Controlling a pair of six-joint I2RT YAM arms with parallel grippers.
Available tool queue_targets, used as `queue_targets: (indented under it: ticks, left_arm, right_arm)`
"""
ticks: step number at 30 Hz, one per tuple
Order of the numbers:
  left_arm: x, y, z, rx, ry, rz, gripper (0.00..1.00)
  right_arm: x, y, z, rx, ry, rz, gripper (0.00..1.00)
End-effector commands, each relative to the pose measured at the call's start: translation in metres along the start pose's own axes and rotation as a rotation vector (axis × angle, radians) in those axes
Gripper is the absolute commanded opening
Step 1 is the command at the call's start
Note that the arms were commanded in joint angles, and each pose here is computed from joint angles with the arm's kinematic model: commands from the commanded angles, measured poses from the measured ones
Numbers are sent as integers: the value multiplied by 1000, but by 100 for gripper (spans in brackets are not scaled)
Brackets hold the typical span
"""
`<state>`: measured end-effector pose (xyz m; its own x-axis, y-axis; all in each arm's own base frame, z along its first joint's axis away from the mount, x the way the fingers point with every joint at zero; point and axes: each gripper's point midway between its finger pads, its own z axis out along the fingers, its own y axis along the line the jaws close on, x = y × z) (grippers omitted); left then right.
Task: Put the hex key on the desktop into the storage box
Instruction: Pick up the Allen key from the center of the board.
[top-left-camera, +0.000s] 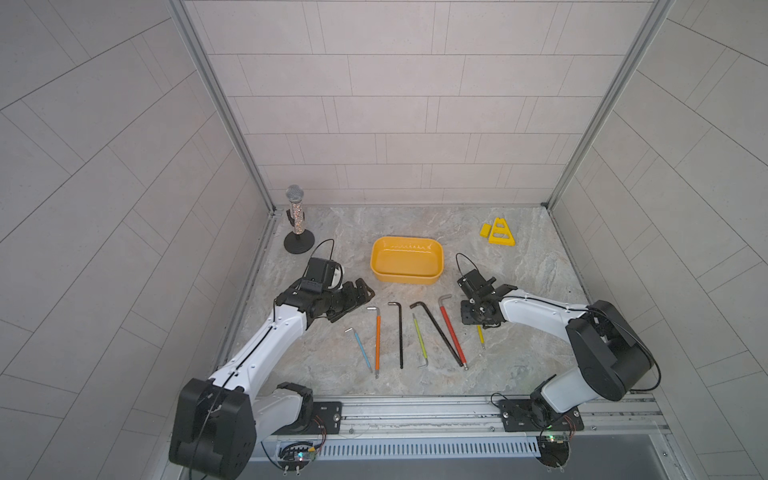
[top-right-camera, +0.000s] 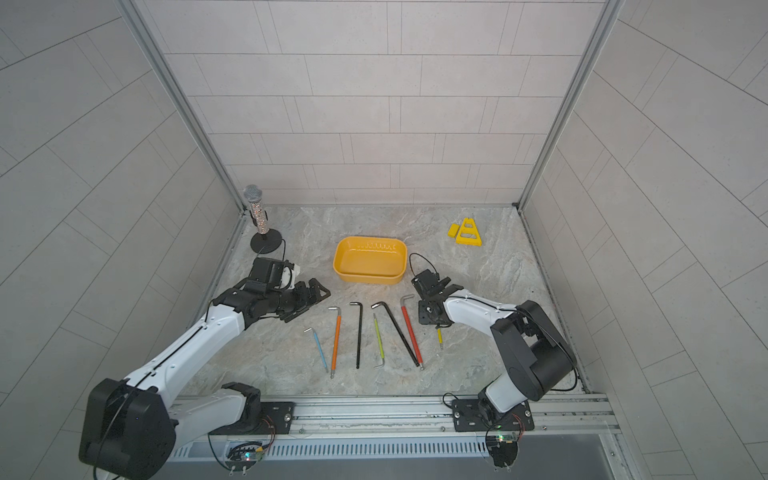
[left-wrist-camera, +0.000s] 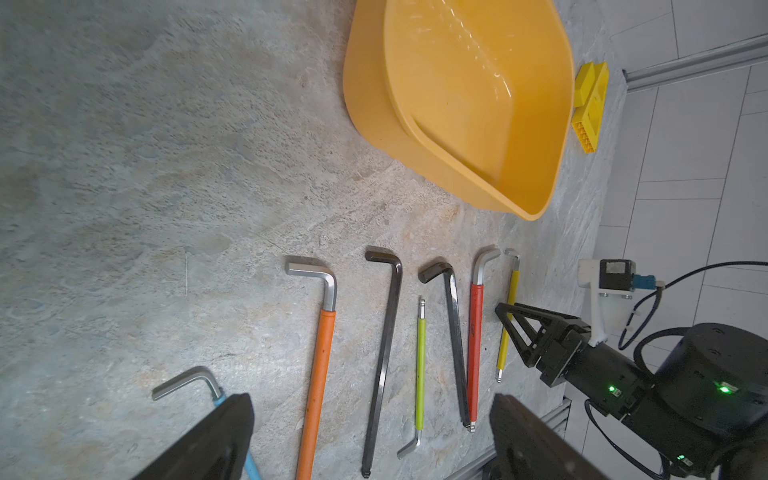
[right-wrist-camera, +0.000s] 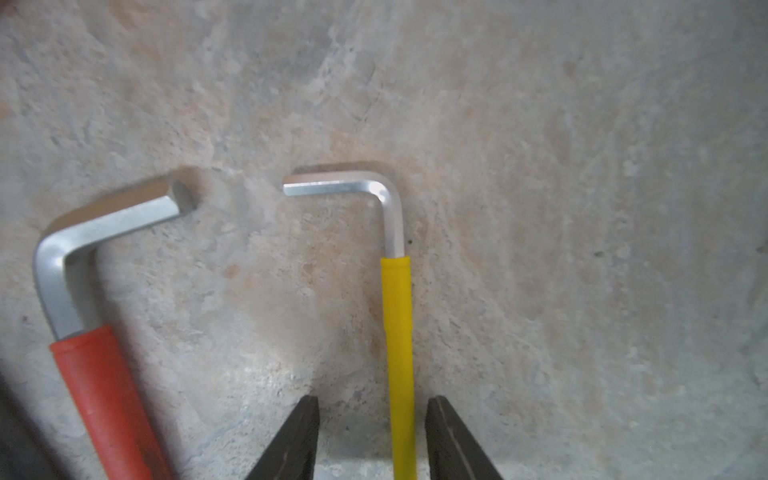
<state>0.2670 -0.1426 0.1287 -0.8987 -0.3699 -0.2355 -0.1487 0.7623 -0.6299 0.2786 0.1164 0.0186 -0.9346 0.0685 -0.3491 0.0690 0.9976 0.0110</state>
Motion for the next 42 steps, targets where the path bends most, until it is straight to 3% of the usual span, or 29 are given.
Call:
queue_targets:
  ticks: [1,21,33,42]
  left_arm:
    - [-4,-10,-7,31,-28,13,97]
    - [-3,-10,-11,25,-26,13,97]
    - [-9,-11,-21,-12,-55,32,97]
    - [-43,-51,-43,13,-99,162,97]
  right_arm:
    - [24,-16,5,57,60,-12,41]
    - [18,-11,-11,34,13,-36,0]
    - [1,-9,-46,-11,-74,-38,0]
    - [-10,-4,-76,-74,-132,-26,0]
